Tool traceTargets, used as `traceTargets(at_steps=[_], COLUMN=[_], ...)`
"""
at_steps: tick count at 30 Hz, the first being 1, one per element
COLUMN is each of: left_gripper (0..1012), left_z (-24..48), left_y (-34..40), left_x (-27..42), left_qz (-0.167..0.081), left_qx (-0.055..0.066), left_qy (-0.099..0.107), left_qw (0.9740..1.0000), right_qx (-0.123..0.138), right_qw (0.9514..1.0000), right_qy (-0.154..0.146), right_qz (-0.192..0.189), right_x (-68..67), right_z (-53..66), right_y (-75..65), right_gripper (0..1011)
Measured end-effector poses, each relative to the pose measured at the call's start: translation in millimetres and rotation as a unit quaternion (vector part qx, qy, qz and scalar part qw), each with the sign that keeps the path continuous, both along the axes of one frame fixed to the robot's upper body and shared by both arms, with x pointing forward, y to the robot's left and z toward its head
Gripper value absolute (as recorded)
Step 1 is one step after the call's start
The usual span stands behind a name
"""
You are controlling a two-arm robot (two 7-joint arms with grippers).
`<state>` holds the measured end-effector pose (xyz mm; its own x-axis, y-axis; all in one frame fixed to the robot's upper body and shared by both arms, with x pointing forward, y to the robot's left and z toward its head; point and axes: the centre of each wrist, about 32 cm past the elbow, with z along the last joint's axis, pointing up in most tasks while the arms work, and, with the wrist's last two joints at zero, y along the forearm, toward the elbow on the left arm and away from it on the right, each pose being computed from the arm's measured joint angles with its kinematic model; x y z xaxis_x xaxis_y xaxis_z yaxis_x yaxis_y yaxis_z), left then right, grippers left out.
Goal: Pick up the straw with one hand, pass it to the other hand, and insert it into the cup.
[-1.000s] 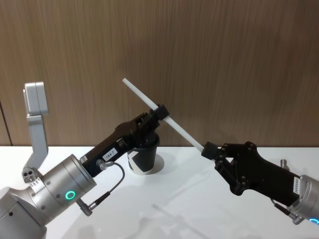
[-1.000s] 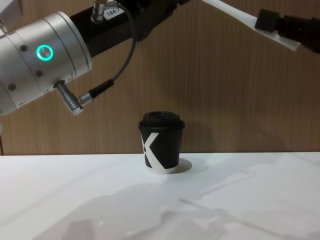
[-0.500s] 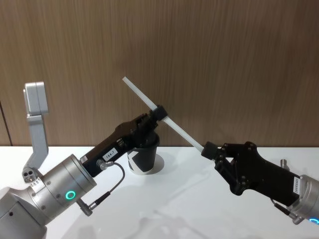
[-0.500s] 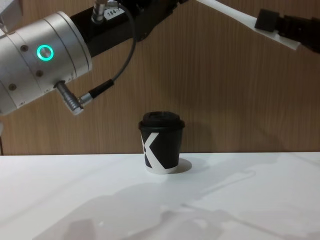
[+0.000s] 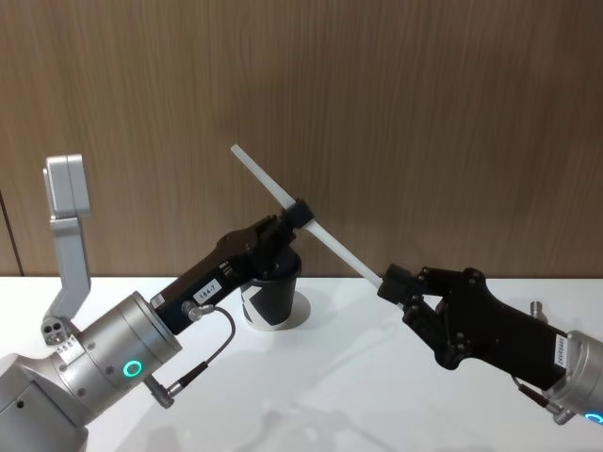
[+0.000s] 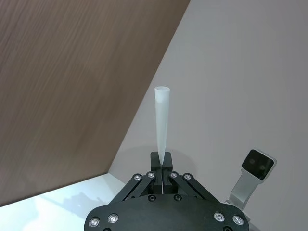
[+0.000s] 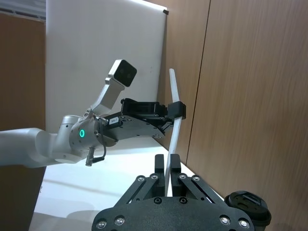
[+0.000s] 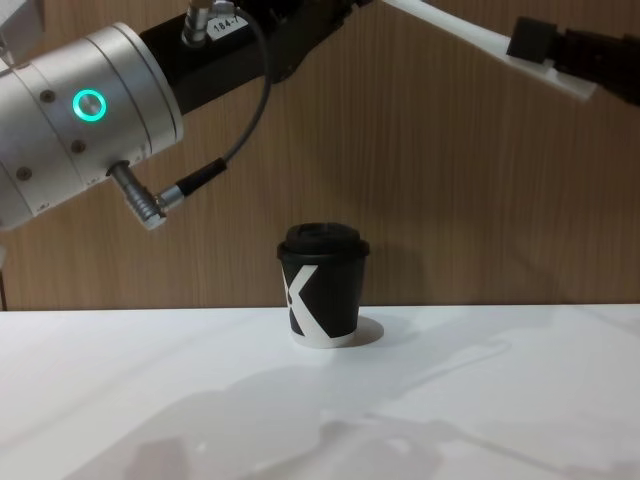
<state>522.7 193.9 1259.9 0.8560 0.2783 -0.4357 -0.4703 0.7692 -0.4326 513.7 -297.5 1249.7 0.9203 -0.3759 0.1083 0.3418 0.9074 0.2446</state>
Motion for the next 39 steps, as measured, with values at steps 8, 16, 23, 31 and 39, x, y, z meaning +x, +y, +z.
traceTargets(at_steps=[8, 16, 23, 31, 39], left_gripper=[14, 14, 15, 14, 14], left_z=[0.0, 0.0, 0.4, 5.3, 13.7], left_y=[0.0, -0.2, -0.1, 1.2, 2.4], left_x=[0.0, -0.1, -0.4, -2.8, -7.5], left_qz=[0.0, 0.0, 0.002, 0.024, 0.066], left_qx=[0.0, 0.0, 0.002, 0.028, 0.078], left_qy=[0.0, 0.0, -0.001, -0.022, -0.058], left_qw=[1.0, 1.0, 1.0, 0.9991, 0.9931], right_qx=[0.0, 0.0, 0.0, 0.0, 0.0], right_qw=[1.0, 1.0, 1.0, 1.0, 1.0], right_qy=[0.0, 0.0, 0.0, 0.0, 0.0], right_qz=[0.0, 0.0, 0.0, 0.0, 0.0], right_x=[0.0, 0.0, 0.0, 0.0, 0.0], right_z=[0.0, 0.0, 0.0, 0.0, -0.1], right_y=[0.0, 0.0, 0.0, 0.0, 0.0], right_gripper=[306, 568, 776, 982, 1001])
